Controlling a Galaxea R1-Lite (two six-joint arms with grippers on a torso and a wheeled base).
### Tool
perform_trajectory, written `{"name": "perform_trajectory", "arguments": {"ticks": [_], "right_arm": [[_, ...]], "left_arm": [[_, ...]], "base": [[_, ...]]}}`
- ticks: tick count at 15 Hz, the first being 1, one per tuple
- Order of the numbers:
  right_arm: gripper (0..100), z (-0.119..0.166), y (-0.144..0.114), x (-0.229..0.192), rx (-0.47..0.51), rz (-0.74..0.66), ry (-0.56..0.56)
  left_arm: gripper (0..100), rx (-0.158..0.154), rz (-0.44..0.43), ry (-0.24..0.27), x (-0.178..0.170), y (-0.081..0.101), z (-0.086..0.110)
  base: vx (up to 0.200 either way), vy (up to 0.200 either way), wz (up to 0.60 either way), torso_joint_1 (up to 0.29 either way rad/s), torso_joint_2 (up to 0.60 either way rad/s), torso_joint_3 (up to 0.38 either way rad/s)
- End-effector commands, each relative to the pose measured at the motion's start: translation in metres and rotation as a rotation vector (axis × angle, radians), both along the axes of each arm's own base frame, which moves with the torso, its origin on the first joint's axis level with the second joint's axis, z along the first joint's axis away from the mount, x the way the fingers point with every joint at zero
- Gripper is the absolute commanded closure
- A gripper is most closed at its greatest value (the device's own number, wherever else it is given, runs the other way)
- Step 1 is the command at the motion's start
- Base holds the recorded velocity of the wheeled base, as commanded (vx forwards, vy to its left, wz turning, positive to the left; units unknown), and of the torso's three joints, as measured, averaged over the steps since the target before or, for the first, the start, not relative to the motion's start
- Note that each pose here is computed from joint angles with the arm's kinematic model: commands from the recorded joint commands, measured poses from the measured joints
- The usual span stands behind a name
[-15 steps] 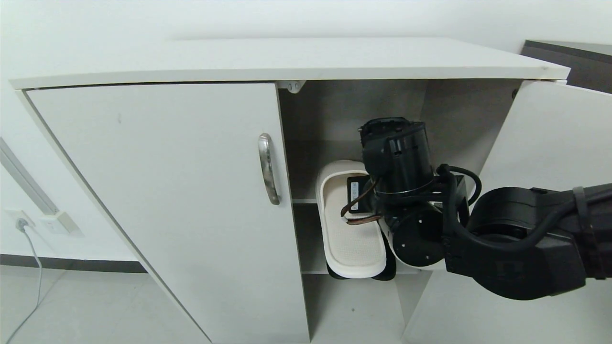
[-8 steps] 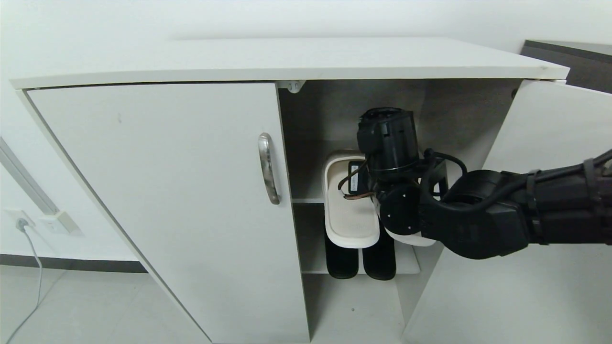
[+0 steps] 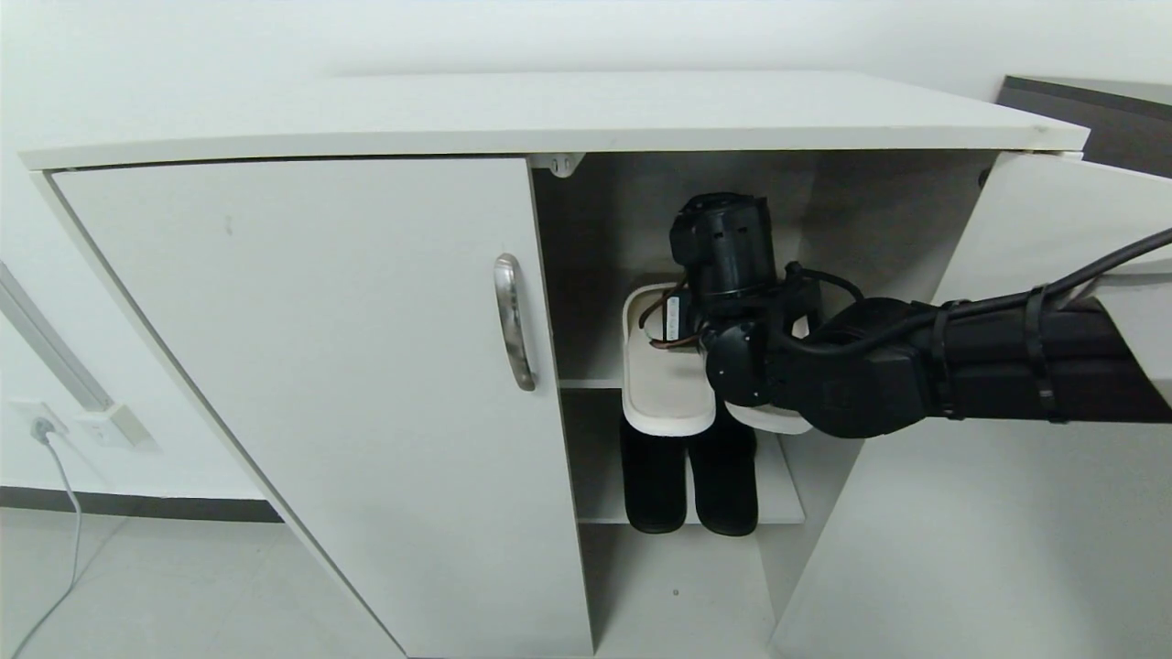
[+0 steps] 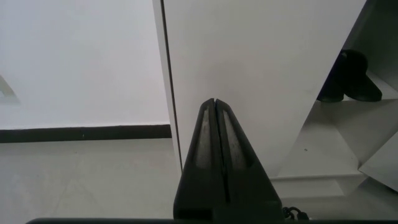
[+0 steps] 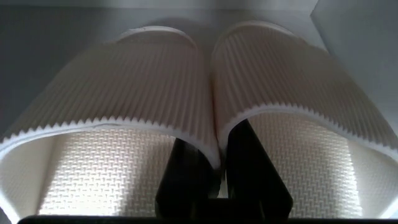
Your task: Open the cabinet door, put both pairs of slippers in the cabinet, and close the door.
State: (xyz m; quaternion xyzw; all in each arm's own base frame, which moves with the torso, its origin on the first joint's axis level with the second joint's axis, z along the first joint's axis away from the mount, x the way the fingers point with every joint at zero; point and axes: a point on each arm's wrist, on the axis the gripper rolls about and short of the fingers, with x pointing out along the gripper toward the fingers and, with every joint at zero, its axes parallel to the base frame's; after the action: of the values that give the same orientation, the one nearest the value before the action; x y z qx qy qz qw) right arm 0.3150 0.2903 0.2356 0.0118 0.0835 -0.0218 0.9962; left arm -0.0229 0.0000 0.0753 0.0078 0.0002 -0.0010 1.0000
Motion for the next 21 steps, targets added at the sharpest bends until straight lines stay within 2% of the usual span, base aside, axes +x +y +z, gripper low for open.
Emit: {"name": "perform_trajectory", "arguments": {"ticks": [1, 14, 15, 19, 21], "right_arm": [[100, -0.003, 0.003, 0.006, 0.0, 0.004, 0.002], [100, -0.001, 0.004, 0.02, -0.015, -0.001, -0.017], [0, -0.001, 0.004, 0.02, -0.015, -0.001, -0.017], [0, -0.003, 0.005, 0.017, -0.021, 0.002, -0.009], [0, 0.0, 0.004, 0.002, -0.029, 0.02, -0.001]], "left_arm": [[100, 0.0, 0.0, 0.001, 0.0, 0.0, 0.0], [100, -0.002, 0.0, 0.001, 0.0, 0.0, 0.0], [100, -0.002, 0.0, 0.001, 0.0, 0.0, 0.0], [100, -0.002, 0.005, 0.001, 0.0, 0.0, 0.0], [100, -0.002, 0.005, 0.001, 0.0, 0.0, 0.0]], "base": [[0.0, 0.0, 0.0, 0.0, 0.0, 0.0], [0.0, 0.0, 0.0, 0.0, 0.0, 0.0], [0.0, 0.0, 0.0, 0.0, 0.0, 0.0], [0.0, 0.0, 0.0, 0.0, 0.0, 0.0], [0.0, 0.0, 0.0, 0.0, 0.0, 0.0]]}}
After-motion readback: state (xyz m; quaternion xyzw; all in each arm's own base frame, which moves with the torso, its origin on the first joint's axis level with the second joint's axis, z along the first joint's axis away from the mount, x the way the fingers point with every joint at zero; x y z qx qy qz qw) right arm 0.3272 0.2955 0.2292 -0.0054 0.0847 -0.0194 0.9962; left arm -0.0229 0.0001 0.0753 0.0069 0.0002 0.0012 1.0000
